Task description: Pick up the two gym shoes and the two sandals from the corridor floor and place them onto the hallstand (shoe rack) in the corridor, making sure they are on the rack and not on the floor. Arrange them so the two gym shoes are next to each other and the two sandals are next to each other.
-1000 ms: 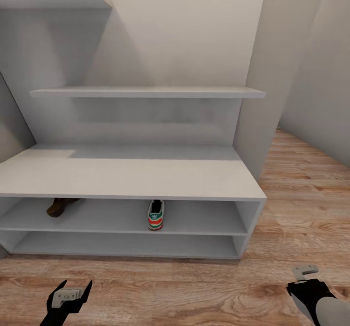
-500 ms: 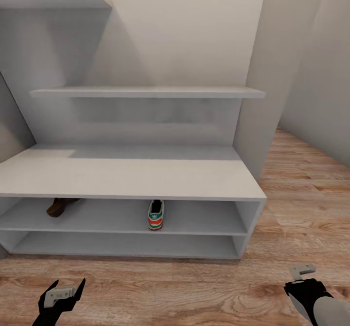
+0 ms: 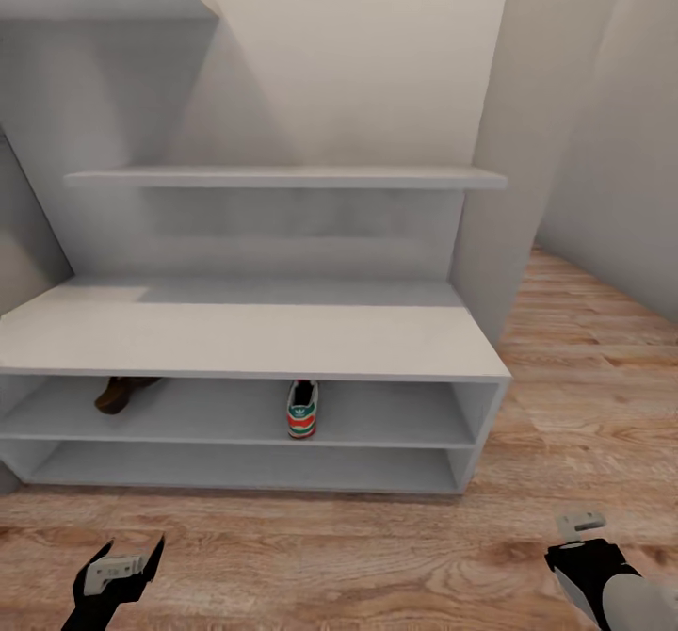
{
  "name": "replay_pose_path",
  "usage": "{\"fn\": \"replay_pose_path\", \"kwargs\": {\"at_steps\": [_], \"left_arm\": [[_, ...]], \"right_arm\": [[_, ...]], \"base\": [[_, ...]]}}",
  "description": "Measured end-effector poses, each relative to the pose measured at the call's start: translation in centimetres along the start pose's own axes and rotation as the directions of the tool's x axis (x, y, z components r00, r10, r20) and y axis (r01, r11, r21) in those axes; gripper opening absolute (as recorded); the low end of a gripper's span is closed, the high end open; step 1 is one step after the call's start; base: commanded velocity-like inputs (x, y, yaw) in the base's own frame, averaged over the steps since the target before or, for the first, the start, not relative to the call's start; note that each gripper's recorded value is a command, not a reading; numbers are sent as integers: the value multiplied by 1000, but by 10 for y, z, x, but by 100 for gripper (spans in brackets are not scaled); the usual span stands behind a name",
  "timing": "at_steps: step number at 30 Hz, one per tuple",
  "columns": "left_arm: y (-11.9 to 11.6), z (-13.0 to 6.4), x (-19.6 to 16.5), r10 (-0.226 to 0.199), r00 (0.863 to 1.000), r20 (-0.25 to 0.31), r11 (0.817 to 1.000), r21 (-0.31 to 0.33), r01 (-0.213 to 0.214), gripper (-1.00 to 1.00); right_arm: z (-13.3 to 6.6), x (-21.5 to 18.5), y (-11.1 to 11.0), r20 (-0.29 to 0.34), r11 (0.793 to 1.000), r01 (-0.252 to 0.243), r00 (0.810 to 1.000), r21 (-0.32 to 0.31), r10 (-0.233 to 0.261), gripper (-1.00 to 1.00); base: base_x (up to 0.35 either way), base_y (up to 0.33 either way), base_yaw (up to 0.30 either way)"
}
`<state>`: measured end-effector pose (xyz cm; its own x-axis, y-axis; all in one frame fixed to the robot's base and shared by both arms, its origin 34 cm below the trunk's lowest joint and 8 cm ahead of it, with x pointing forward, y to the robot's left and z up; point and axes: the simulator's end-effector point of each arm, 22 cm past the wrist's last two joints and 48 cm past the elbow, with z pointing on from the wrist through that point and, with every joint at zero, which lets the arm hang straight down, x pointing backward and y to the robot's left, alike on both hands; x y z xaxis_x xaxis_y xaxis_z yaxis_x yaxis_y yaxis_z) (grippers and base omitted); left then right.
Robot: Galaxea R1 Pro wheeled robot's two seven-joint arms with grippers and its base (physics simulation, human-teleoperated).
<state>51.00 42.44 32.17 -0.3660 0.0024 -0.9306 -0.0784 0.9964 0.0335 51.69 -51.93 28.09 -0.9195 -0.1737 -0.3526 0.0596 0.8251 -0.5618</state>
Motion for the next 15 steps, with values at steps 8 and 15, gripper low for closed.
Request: {"fn": "replay_pose_path", "kwargs": {"at_steps": [8,15], "left_arm": [[0,0,0,0,1000,0,1000,0,0,100],[0,0,0,0,1000,0,1000,0,0,100]], "right_arm": [[-1,-2,6,2,1000,0,1000,-7,0,100],[-2,-3,10,4,1000,1,1000,-13,-1,100]], "base": [[-287,-8,0],[-324,-2,0]]}}
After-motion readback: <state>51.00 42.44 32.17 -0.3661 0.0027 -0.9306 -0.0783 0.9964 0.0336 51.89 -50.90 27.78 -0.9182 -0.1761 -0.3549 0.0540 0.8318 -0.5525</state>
